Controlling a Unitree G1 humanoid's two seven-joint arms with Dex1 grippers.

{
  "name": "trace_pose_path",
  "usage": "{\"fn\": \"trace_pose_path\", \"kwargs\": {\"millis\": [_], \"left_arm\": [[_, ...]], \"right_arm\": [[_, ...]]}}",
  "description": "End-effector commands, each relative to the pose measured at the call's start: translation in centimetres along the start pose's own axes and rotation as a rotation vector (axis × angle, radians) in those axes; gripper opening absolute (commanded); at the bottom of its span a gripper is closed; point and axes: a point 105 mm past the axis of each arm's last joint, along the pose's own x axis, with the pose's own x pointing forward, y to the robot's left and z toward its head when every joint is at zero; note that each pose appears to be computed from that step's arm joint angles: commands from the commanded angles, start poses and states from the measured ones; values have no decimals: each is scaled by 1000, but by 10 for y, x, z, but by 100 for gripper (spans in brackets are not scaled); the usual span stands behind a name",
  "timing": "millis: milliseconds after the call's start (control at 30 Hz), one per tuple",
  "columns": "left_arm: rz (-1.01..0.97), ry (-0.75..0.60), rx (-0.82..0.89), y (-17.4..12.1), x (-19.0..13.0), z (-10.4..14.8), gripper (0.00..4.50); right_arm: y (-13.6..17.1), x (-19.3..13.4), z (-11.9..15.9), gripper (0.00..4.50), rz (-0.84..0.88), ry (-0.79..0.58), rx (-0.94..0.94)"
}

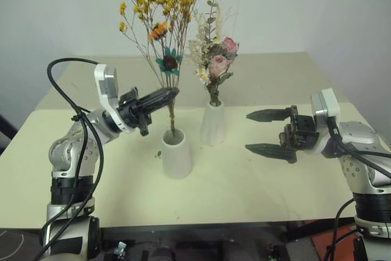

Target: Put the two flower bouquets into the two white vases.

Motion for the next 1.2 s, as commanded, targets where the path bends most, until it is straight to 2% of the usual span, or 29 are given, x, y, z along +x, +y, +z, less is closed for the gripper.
{"fn": "trace_pose_path", "kwargs": {"millis": [33, 433, 533, 933, 1200], "left_arm": [[-36, -10, 42, -7, -1, 6, 3], [-41, 96, 7, -13, -11, -19, 3], [-30, 104, 4, -12, -15, -17, 71], [37, 169, 96, -17, -44, 4, 425], [152, 292, 156, -10, -84, 12, 425]], "right_arm": [[1, -3, 14, 450, -5, -21, -57], [0, -4, 13, 450, -13, -20, -53], [-1, -5, 13, 450, -15, -19, -53], [-4, -4, 11, 450, -28, -21, -50], [-6, -9, 10, 450, -40, -8, -39]]}}
